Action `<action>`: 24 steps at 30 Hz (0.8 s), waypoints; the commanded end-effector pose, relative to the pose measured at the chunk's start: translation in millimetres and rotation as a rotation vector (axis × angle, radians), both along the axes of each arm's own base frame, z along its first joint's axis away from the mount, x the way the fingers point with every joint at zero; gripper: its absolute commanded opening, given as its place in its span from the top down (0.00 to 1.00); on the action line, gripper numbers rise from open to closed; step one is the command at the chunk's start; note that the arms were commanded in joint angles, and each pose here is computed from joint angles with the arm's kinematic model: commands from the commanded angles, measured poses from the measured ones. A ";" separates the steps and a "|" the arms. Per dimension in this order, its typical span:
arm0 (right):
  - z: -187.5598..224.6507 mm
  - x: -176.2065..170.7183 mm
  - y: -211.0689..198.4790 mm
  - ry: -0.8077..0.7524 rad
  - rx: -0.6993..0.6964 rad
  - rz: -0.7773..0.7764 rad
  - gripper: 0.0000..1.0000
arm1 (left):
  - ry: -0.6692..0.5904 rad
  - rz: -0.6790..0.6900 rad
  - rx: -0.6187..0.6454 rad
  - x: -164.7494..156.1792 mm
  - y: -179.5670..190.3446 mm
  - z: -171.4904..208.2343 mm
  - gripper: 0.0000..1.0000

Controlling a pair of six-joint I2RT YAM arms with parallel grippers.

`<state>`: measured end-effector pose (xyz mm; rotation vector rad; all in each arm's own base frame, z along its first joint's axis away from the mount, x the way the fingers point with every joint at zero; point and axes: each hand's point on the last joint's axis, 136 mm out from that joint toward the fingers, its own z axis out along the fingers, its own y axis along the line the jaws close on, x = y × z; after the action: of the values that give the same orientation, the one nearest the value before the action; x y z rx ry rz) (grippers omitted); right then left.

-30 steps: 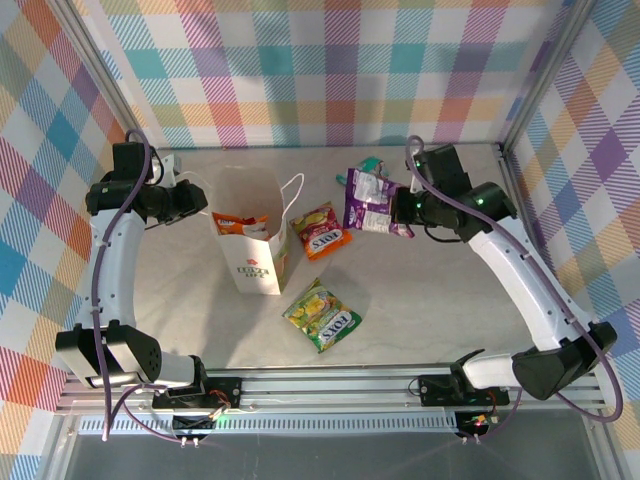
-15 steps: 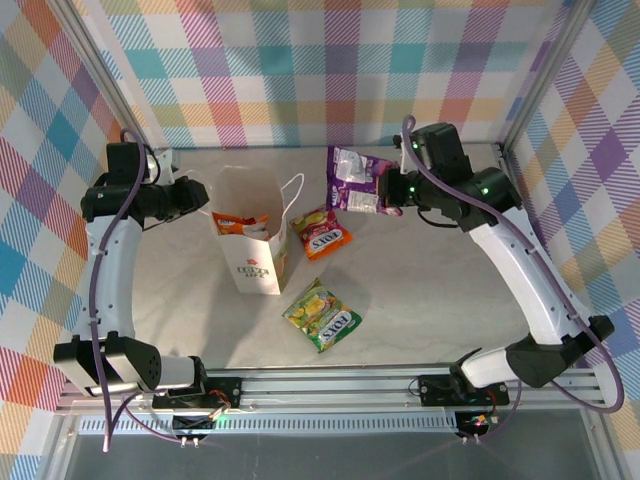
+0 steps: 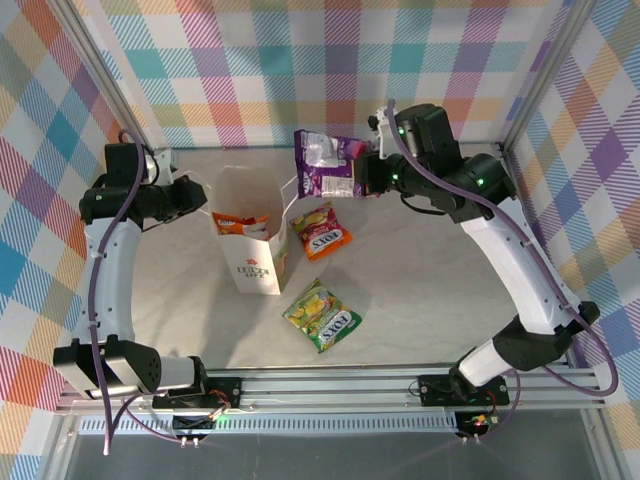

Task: Place the snacks into the paper bag

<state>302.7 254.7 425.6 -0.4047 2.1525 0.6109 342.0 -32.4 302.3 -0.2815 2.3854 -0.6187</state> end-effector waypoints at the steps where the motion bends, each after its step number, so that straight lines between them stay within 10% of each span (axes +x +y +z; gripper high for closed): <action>1: 35.1 -7.3 16.3 -0.099 0.058 0.071 0.99 | -0.025 -0.005 -0.005 -3.9 0.0 5.5 0.88; 24: 76.4 -14.5 87.3 -0.233 0.156 0.240 0.99 | -0.021 0.013 0.010 -11.2 6.1 -3.3 0.90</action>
<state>290.8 334.2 469.1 -0.6401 1.9624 0.7406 335.2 -26.8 297.0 -0.3008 2.3783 -0.5974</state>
